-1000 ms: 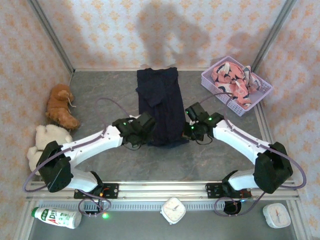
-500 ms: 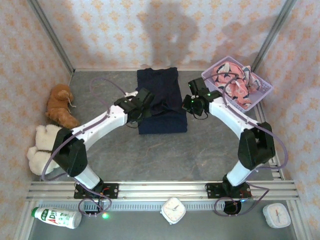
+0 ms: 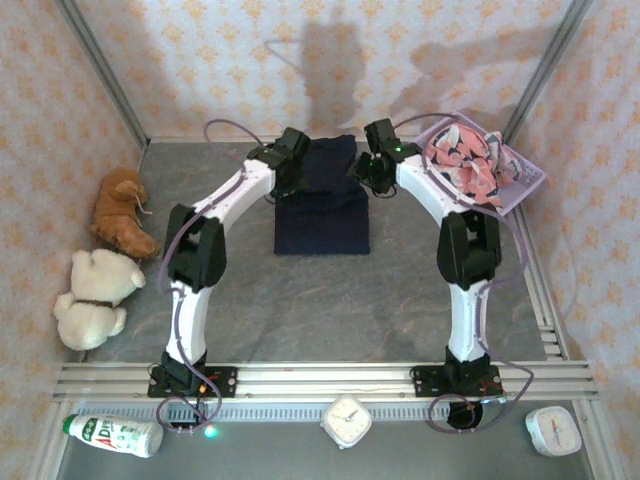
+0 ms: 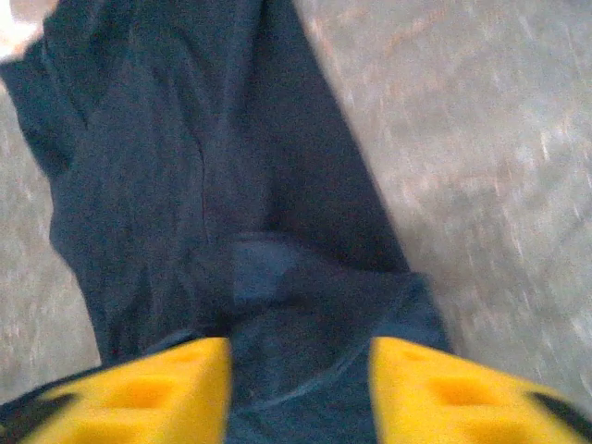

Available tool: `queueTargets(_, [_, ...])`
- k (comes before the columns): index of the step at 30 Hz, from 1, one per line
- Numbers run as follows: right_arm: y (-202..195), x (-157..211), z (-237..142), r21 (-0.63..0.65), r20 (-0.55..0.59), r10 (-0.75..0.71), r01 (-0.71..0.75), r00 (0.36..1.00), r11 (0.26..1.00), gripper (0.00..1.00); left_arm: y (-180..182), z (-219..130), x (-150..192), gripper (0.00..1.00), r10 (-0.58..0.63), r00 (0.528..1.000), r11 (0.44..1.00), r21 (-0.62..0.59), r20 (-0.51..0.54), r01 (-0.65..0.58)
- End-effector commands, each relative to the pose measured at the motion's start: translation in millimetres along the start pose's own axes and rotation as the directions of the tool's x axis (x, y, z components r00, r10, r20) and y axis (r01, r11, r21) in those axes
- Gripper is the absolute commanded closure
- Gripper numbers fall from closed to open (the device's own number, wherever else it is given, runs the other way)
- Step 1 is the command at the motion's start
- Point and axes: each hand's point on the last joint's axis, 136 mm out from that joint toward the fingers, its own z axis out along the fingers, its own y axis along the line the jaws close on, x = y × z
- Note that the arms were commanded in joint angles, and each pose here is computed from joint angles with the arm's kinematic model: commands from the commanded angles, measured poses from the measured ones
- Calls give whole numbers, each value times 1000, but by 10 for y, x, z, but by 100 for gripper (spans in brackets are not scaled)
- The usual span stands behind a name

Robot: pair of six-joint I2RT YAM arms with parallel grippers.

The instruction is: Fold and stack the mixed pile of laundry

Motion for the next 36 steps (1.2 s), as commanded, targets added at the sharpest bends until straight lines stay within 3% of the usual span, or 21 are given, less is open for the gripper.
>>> queueTargets(1, [-85, -252, 104, 27, 6, 44, -44, 999, 999, 41, 401, 108, -104, 28, -51, 995, 992, -119, -89, 40])
queueTargets(4, [3, -300, -33, -1, 12, -19, 19, 1000, 1000, 40, 573, 14, -239, 27, -90, 995, 987, -137, -46, 83])
queueTargets(8, [-189, -1, -178, 32, -43, -95, 97, 995, 995, 42, 615, -188, -161, 29, -94, 995, 992, -89, -16, 92])
queueTargets(14, [-567, 611, -274, 53, -145, -94, 103, 985, 993, 45, 527, -287, 456, 33, -40, 993, 998, 52, -114, 47])
queueTargets(20, [-719, 1019, -260, 61, -215, -111, 127, 970, 990, 47, 578, -292, 860, 49, 20, 992, 998, 64, -127, -12])
queueTargets(23, [-788, 1096, -161, 72, -232, -94, 113, 968, 991, 49, 635, -190, 890, 55, 31, 992, 999, 37, -121, -26])
queueTargets(32, [-832, 1076, 85, 101, -235, -88, 115, 968, 988, 54, 518, 20, 944, 62, 73, 989, 997, 47, -125, -68])
queueTargets(36, [-828, 1085, 168, 103, -240, -77, 104, 968, 989, 56, 608, 205, 1081, 64, 79, 984, 997, -9, -162, -82])
